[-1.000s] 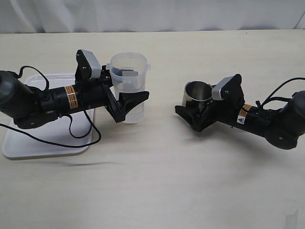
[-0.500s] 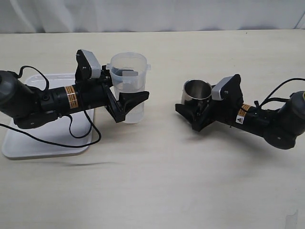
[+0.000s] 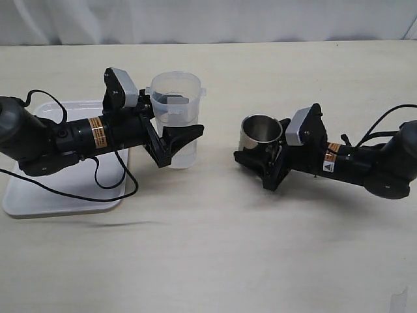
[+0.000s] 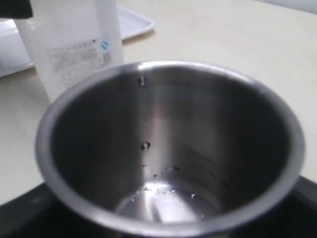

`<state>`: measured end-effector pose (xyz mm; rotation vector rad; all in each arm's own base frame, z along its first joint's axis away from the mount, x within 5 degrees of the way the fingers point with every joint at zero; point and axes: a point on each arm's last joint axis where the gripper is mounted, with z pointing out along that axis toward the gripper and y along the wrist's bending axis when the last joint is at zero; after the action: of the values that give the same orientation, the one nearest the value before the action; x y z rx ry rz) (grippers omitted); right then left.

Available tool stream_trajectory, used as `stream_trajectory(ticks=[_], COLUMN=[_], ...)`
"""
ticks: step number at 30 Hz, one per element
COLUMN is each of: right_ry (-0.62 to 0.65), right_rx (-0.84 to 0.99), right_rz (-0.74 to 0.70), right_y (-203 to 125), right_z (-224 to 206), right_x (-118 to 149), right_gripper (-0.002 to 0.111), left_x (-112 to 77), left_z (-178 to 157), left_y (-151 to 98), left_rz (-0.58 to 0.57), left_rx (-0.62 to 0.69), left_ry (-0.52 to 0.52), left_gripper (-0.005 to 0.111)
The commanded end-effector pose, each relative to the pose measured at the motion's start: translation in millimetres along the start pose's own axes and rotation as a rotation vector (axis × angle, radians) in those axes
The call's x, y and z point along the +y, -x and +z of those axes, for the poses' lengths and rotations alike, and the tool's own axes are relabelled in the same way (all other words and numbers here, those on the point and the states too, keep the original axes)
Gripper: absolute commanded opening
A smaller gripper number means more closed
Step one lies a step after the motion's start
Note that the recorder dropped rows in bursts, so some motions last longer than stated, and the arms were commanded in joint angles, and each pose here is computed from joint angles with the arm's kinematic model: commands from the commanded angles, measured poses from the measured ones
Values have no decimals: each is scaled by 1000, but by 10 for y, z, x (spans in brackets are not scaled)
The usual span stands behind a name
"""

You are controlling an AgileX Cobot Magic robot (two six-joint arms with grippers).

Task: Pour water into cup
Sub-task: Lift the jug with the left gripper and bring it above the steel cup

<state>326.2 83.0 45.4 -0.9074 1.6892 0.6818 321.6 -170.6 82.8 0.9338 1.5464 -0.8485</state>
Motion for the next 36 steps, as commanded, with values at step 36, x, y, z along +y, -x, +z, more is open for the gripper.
stream_trajectory(ticks=[36], right_ry=[384], right_rx=[-58], right_rz=[-155], right_y=[497], right_z=[468], right_x=[181], right_gripper=[4], left_x=[435], left_z=[374], left_y=[508], left_rz=[457], left_rx=[-21], left_ry=[28], left_gripper=[0])
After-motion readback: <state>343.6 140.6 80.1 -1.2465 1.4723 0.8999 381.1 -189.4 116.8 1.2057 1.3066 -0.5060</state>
